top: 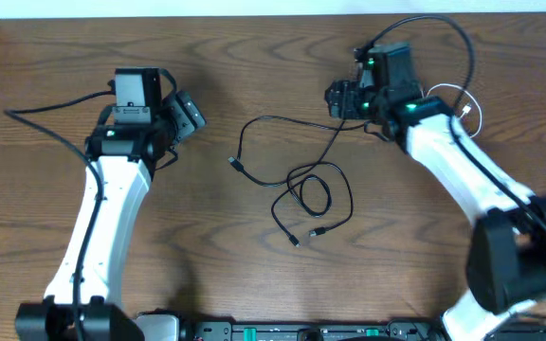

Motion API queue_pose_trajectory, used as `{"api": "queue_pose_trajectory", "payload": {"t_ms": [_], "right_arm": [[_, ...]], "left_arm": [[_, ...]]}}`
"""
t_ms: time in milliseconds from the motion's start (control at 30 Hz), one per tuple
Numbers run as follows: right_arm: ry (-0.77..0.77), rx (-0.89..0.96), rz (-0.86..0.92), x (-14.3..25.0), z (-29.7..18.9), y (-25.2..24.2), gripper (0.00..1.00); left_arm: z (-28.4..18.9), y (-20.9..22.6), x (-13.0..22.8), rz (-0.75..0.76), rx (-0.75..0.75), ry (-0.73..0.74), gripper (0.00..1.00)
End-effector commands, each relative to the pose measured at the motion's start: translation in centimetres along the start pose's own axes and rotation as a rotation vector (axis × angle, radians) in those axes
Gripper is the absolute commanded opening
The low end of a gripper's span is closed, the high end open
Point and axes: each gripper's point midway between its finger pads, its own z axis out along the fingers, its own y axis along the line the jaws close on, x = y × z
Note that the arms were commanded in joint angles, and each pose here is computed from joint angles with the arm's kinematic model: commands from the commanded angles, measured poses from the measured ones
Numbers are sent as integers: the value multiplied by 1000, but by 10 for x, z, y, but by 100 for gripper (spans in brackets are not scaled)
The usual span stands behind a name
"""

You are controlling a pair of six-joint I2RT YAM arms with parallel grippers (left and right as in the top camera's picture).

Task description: Untangle cables

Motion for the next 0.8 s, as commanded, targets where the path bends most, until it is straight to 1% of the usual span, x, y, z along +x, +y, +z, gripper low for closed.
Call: {"api": "queue_pose_trajectory", "payload": {"t_ms": [0, 67, 233, 300, 400, 467, 667, 767], "right_arm": [[-44, 119, 3, -1, 24, -22, 77], [-66, 136, 5, -3, 37, -30, 79], [-140, 156, 28, -13, 63, -49, 78], [-162, 156, 86, -18, 67, -58, 78], [-163, 106, 162, -20, 73, -64, 77], [-157, 39, 215, -21, 80, -65, 77], [-186, 37, 287, -19, 101, -92, 77], [-205, -28, 292, -22, 109, -90, 76]], "left_arm": [[19, 6, 10, -3, -31, 60, 91], [30, 10, 16, -2, -50, 90, 91], [56, 17, 29, 0, -88, 151, 91], [62, 18, 32, 0, -96, 164, 92], [70, 19, 35, -1, -100, 177, 91], [74, 19, 36, 0, -102, 181, 91], [74, 19, 37, 0, -103, 182, 91], [74, 19, 37, 0, -103, 183, 91]]}}
